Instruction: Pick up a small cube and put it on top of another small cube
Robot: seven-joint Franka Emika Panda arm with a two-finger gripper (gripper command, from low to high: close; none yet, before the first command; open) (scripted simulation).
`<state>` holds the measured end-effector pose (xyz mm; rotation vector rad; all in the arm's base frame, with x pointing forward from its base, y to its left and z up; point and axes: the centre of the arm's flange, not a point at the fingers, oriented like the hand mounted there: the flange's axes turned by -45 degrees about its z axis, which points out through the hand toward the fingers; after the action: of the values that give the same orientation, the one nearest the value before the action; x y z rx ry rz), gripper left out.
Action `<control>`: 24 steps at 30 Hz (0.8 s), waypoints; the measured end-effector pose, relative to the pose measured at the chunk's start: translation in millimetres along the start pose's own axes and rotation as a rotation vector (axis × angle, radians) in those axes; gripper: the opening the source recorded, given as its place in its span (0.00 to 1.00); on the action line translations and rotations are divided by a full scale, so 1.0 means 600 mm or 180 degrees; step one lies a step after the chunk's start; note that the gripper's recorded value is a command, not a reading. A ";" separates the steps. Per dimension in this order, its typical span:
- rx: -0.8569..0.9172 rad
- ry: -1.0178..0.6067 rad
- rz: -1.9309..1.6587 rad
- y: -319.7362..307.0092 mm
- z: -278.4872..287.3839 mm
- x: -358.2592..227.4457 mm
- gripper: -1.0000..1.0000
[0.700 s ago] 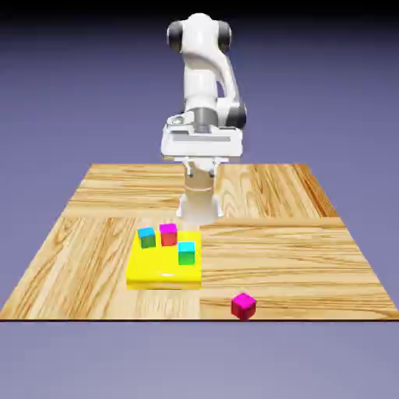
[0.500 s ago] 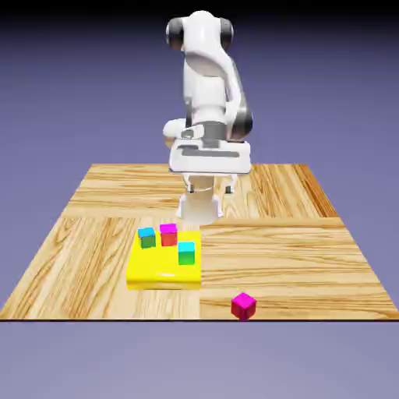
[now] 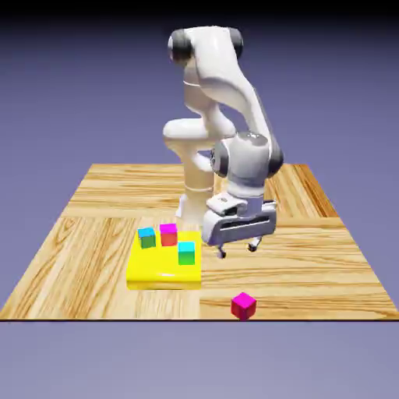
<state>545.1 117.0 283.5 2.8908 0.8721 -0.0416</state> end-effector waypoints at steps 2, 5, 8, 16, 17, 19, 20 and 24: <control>0.0046 -0.0215 -0.0150 -0.011 0.034 0.021 0.50; 0.0118 -0.0534 -0.0369 -0.029 0.088 0.048 0.50; 0.0193 -0.0849 -0.0581 -0.049 0.143 0.071 0.50; 0.0219 -0.0938 -0.0637 -0.059 0.236 0.062 0.00; 0.0221 -0.0938 -0.0636 -0.057 0.201 0.069 0.00; 0.0223 -0.0957 -0.0507 -0.037 0.150 0.058 0.00; 0.0223 -0.0978 -0.0350 -0.016 0.139 0.036 0.00; 0.0252 -0.1049 0.0294 0.057 0.100 -0.059 0.00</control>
<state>535.0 61.8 230.0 2.8707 0.6903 -0.5379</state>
